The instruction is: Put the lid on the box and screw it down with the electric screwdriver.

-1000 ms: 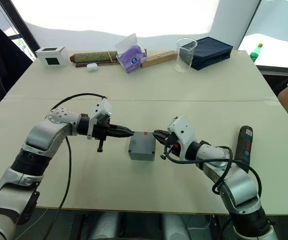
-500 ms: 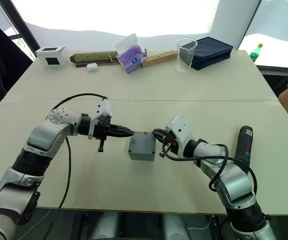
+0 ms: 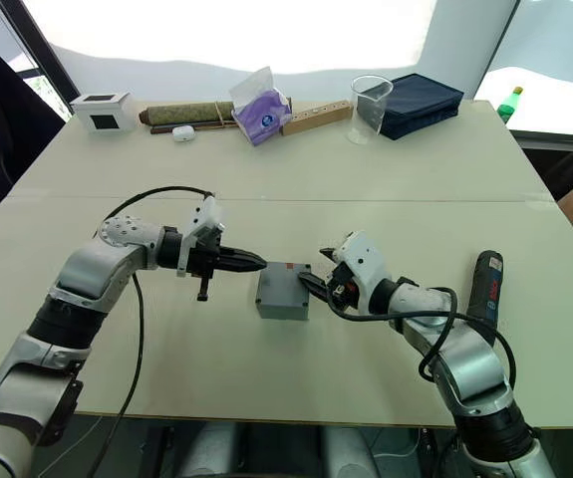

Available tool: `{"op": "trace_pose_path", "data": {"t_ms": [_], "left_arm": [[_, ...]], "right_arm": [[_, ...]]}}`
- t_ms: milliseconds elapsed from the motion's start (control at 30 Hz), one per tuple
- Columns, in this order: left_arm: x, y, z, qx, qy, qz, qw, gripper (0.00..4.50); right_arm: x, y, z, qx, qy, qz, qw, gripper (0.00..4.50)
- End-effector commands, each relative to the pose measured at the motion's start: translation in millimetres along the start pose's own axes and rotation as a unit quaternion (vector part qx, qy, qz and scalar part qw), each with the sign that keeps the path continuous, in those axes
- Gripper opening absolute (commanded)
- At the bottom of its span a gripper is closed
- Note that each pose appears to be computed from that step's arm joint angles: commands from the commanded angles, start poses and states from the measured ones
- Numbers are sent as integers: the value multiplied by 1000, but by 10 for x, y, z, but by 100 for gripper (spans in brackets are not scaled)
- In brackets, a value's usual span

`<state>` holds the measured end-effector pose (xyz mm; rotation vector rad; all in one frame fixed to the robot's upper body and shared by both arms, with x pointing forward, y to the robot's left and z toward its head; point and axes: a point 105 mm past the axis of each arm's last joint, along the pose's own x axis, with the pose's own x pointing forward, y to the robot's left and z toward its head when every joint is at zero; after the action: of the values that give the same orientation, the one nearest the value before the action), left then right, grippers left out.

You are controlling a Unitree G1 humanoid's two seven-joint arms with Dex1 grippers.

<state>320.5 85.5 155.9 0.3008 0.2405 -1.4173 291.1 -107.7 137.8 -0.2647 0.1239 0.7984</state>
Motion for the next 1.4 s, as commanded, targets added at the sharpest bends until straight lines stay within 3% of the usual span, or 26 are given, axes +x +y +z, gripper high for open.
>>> {"op": "trace_pose_path", "data": {"t_ms": [33, 100, 200, 333, 367, 433, 567, 667, 800, 1400], "left_arm": [[2, 55, 303, 17, -51, 11, 999, 0], [42, 97, 514, 25, -84, 22, 996, 0], [63, 66, 636, 26, -102, 7, 994, 0], [133, -181, 859, 53, -106, -100, 988, 0], [162, -245, 852, 74, -94, -120, 985, 0], [203, -330, 820, 108, -73, -148, 980, 0], [251, -408, 771, 146, -51, -178, 972, 0], [293, -435, 757, 172, -42, -188, 966, 0], [314, -447, 743, 189, -38, -190, 963, 0], [261, -435, 638, 168, -30, -152, 974, 0]], "right_arm": [[-187, -132, 322, -3, -57, -37, 998, 299], [-366, -332, 494, 36, -85, -90, 992, 299], [-505, -430, 605, 63, -96, -112, 987, 299], [-1107, -965, 855, 102, -73, -232, 965, 396], [-1246, -1095, 662, 143, 4, -249, 958, 431], [-1557, -1177, 291, 222, 145, -251, 931, 431], [-1945, -1102, 49, 253, 280, -254, 890, 431], [-2137, -1094, -166, 313, 326, -266, 851, 431], [-2186, -1118, -306, 366, 336, -272, 824, 431], [-1702, -1161, -506, 412, 363, -219, 806, 431]]}}
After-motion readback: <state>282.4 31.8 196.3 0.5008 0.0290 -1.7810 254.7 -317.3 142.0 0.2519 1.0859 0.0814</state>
